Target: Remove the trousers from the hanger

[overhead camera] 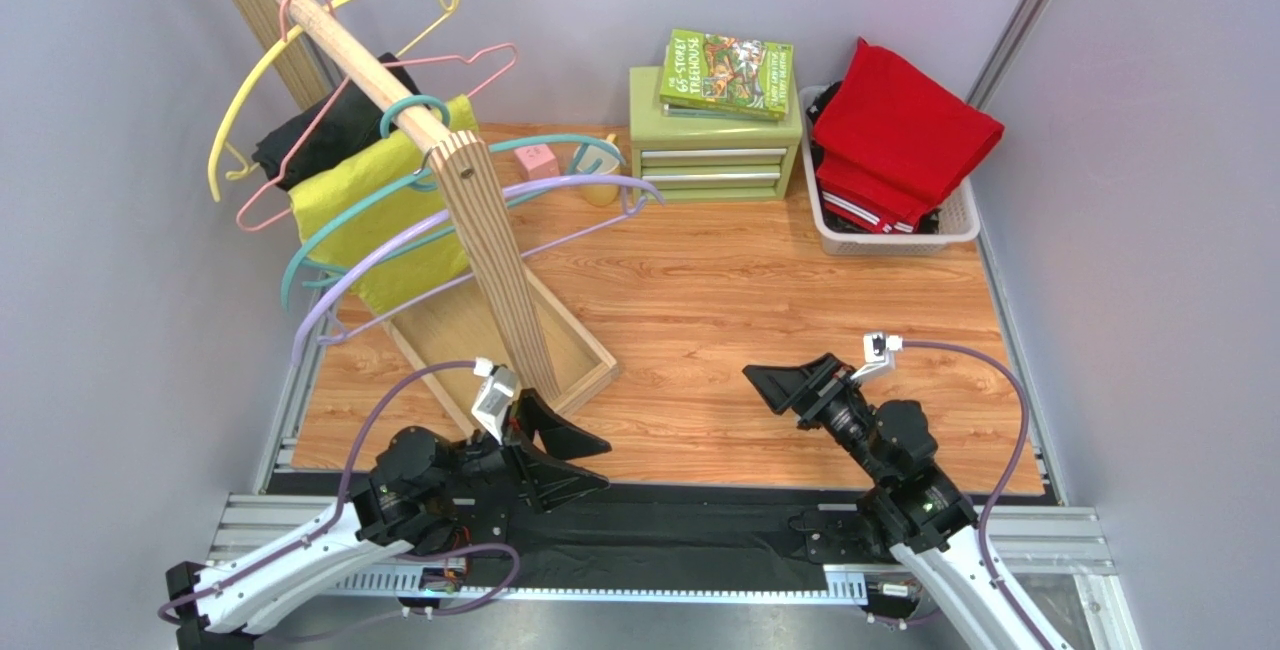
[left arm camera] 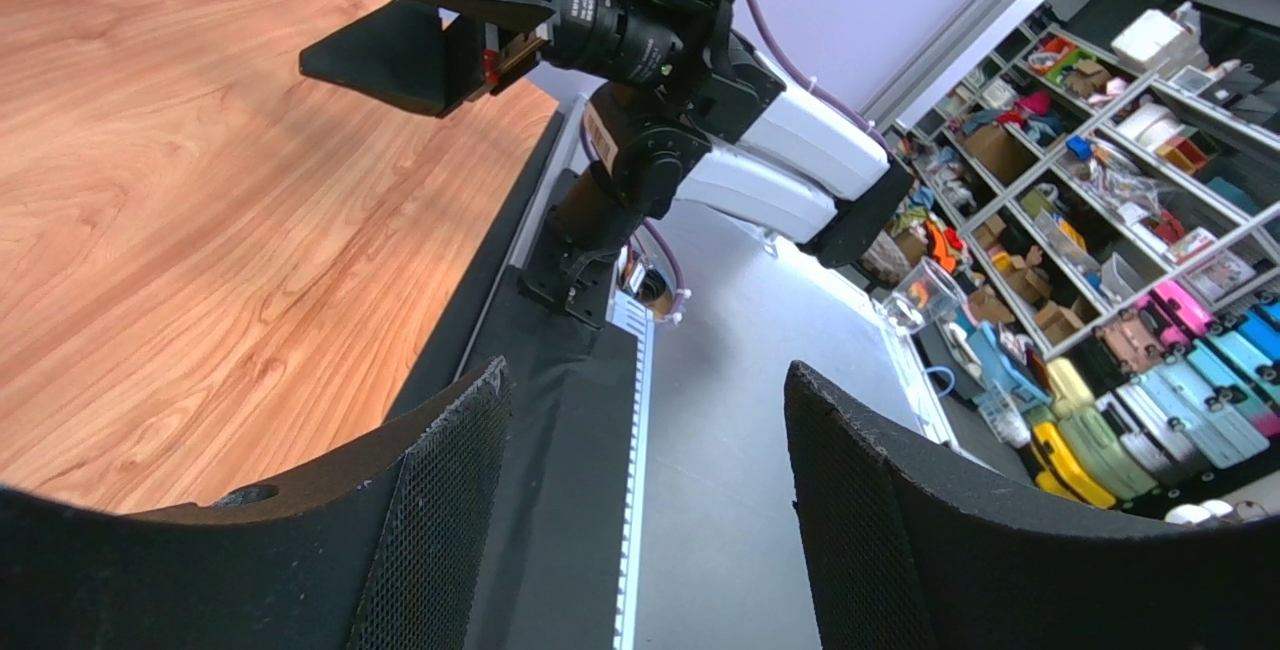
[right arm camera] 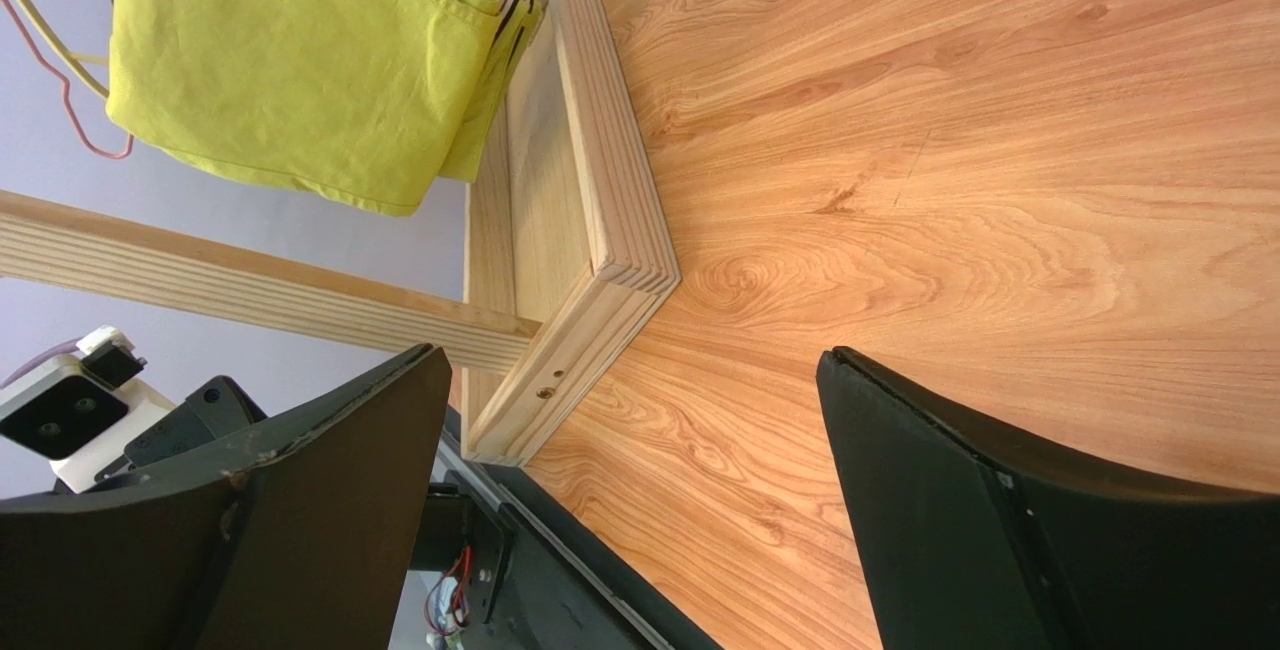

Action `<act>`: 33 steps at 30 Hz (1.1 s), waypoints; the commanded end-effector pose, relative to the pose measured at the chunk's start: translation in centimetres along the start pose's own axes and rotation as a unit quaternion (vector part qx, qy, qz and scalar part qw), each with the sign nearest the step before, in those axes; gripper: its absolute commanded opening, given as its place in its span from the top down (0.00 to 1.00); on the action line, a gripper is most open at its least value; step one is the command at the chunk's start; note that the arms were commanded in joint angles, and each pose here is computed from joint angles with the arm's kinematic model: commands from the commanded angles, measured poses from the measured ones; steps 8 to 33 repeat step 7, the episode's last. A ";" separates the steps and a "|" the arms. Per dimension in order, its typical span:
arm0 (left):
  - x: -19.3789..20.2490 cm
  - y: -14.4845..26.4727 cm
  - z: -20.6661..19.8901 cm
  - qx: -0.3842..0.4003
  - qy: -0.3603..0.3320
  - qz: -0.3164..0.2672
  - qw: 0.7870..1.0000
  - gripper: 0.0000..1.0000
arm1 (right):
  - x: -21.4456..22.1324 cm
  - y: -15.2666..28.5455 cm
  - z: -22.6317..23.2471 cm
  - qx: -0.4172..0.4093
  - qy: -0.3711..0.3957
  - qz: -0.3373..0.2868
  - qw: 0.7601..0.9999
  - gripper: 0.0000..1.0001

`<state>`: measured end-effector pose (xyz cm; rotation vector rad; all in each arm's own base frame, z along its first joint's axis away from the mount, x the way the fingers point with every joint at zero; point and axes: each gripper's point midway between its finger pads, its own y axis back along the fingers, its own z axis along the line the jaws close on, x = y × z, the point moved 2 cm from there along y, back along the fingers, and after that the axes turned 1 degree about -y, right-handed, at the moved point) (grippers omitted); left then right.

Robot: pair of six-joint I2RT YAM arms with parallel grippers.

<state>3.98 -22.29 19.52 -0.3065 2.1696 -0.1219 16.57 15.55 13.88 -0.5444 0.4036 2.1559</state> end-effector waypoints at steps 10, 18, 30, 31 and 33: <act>3.9 0.6 3.0 -0.026 0.024 0.026 0.999 0.27 | 2.5 -0.4 -4.6 0.046 0.005 0.020 0.999 0.00; 3.9 0.6 3.0 -0.026 0.024 0.026 0.999 0.27 | 2.5 -0.4 -4.6 0.046 0.005 0.020 0.999 0.00; 3.9 0.6 3.0 -0.026 0.024 0.026 0.999 0.27 | 2.5 -0.4 -4.6 0.046 0.005 0.020 0.999 0.00; 3.9 0.6 3.0 -0.026 0.024 0.026 0.999 0.27 | 2.5 -0.4 -4.6 0.046 0.005 0.020 0.999 0.00; 3.9 0.6 3.0 -0.026 0.024 0.026 0.999 0.27 | 2.5 -0.4 -4.6 0.046 0.005 0.020 0.999 0.00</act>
